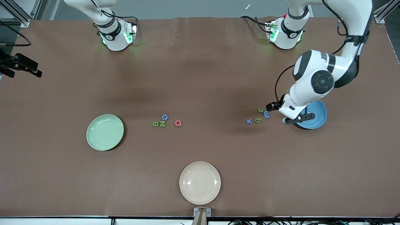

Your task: Sort upper and lower case letters into plates

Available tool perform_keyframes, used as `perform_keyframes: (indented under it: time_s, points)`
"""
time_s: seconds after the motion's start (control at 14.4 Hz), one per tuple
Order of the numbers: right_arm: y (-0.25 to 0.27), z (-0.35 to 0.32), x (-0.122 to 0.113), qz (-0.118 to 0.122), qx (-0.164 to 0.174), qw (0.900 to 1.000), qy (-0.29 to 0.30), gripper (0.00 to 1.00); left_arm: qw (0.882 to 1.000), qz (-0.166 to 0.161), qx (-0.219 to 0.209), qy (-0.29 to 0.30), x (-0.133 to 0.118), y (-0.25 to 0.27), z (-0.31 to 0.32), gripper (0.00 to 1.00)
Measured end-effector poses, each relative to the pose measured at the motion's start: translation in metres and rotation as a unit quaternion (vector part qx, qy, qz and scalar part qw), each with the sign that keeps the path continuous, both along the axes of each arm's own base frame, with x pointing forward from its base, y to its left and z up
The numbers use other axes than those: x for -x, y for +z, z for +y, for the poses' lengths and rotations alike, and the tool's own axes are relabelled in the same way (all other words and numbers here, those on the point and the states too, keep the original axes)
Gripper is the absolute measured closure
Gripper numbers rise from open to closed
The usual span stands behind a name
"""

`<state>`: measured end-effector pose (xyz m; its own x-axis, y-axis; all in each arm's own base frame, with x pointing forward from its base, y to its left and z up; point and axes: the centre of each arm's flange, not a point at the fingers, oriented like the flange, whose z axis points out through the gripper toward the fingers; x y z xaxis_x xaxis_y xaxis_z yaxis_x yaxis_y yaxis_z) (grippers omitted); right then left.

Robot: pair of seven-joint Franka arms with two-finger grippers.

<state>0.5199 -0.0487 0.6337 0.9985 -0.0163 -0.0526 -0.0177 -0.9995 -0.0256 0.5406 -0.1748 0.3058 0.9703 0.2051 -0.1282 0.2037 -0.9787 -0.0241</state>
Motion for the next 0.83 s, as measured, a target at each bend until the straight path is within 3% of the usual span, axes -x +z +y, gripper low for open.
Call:
perform_keyframes:
  time_s: [0.35, 0.83]
  points:
    - [-0.005, 0.0, 0.002, 0.013, -0.001, 1.0, 0.001, 0.0, 1.0, -0.002, -0.021, 0.012, 0.007, -0.062, -0.011, 0.0]
    - [-0.006, 0.001, 0.002, 0.014, -0.001, 1.0, 0.001, 0.0, 0.999, -0.014, -0.005, 0.041, 0.011, -0.12, -0.013, 0.02]
